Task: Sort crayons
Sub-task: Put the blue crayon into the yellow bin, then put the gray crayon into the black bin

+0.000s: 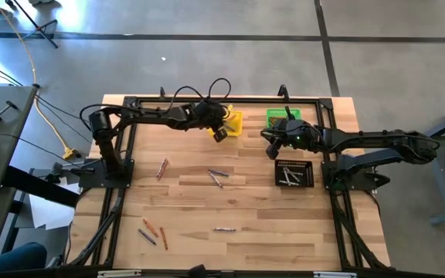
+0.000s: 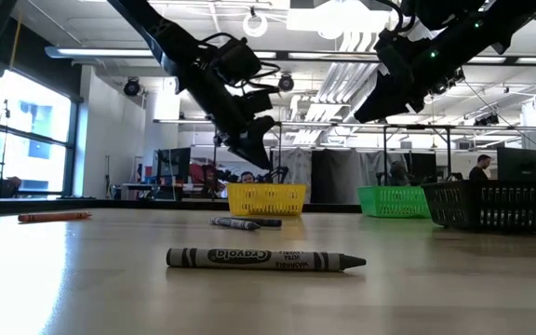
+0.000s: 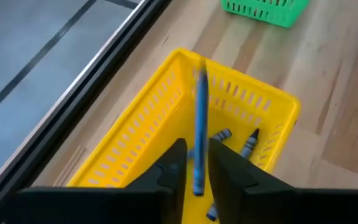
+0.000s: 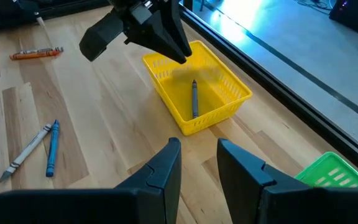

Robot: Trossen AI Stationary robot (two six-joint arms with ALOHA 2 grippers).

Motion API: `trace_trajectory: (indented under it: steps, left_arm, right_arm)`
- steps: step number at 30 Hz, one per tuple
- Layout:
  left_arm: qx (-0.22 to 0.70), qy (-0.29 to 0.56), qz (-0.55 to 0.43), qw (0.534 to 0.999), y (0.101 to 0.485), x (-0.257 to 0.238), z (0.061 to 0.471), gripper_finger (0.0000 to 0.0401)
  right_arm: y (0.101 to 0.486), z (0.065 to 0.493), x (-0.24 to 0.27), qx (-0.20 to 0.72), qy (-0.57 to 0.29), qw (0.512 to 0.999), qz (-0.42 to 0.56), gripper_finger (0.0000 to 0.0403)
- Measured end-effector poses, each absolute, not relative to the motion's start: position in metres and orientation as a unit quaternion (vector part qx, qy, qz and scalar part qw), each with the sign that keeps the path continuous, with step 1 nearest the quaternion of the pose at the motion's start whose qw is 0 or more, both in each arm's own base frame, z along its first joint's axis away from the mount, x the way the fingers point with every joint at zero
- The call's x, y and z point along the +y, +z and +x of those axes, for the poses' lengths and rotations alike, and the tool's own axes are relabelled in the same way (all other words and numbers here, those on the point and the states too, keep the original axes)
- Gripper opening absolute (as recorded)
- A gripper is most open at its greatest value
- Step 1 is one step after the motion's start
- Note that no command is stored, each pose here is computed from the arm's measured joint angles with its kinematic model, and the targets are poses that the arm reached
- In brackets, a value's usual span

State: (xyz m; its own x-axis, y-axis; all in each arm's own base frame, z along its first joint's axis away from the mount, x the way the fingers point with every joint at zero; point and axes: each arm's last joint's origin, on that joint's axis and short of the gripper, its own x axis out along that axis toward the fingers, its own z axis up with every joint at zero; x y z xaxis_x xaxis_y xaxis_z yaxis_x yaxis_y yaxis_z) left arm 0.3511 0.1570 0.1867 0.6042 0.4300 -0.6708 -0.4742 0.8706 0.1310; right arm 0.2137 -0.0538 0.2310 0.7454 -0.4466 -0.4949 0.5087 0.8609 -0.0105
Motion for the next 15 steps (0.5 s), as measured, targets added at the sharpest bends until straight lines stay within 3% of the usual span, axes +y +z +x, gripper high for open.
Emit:
trace_trajectory:
  steps: [8,15]
  left_arm:
    - [0.361,0.221,-0.034,0.905,0.189,0.148,0.356,0.0091]
    - [0.342,0.026,-0.091,0.935,0.211,0.106,0.369,0.0090]
  right_arm:
    - [0.231,0.214,-0.054,0.248,-0.256,0.932,0.063,0.0099]
    - [0.231,0.214,-0.054,0.248,-0.256,0.932,0.063,0.0099]
